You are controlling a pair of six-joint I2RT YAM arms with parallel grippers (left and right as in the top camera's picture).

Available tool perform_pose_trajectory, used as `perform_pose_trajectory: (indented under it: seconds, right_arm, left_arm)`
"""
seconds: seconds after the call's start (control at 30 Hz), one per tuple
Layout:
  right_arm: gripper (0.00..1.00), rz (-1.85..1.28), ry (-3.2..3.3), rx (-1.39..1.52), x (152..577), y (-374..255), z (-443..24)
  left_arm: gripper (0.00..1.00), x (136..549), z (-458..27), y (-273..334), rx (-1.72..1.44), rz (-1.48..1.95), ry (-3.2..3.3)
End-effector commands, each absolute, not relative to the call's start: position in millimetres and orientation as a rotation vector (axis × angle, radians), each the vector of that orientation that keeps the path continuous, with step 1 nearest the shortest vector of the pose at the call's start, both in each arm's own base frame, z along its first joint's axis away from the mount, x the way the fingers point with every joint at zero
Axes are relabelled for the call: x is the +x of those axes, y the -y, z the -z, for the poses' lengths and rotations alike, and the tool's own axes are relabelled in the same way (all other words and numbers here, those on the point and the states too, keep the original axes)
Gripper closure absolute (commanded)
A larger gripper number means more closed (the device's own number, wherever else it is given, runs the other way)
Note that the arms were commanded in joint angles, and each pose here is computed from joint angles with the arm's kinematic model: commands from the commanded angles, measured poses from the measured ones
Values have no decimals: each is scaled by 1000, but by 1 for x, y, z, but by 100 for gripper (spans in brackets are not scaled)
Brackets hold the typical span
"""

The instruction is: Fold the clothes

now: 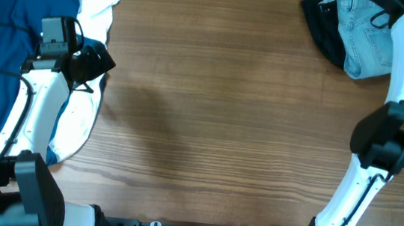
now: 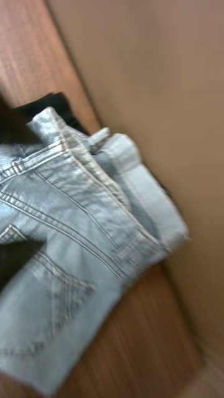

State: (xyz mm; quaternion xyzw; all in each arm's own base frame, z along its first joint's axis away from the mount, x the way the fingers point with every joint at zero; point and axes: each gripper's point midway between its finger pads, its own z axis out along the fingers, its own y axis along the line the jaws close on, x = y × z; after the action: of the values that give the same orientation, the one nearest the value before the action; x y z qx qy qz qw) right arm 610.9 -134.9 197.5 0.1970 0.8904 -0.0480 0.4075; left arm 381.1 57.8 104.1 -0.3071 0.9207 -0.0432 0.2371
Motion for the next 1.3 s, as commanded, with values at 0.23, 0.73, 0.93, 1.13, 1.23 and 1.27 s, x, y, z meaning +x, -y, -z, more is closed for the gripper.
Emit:
perform_pose_trajectory:
  seconds: [0.23, 0.73, 0.93, 1.13, 1.23, 1.27]
  right_arm:
    - [96, 4, -2424, 393, 647, 87, -36]
    - [0, -641, -2236, 142, 544, -29, -319]
    - [0, -1032, -2125, 676, 471, -66, -410]
    - [0, -1050, -2065, 980, 454, -46, -415]
    - [0, -848, -2179, 1096, 434, -22, -378]
    - [0, -765, -2217, 1107, 428, -14, -367]
  left_arm:
    - [0, 383, -101, -58, -856, 127, -2523]
    - [0, 381, -100, -58, -858, 125, -2530]
    - [0, 381, -100, -58, -858, 125, -2530]
    - [0, 381, -100, -58, -858, 125, -2530]
    - [0, 381, -100, -58, -858, 125, -2530]
    - [0, 381, -100, -58, -858, 125, -2530]
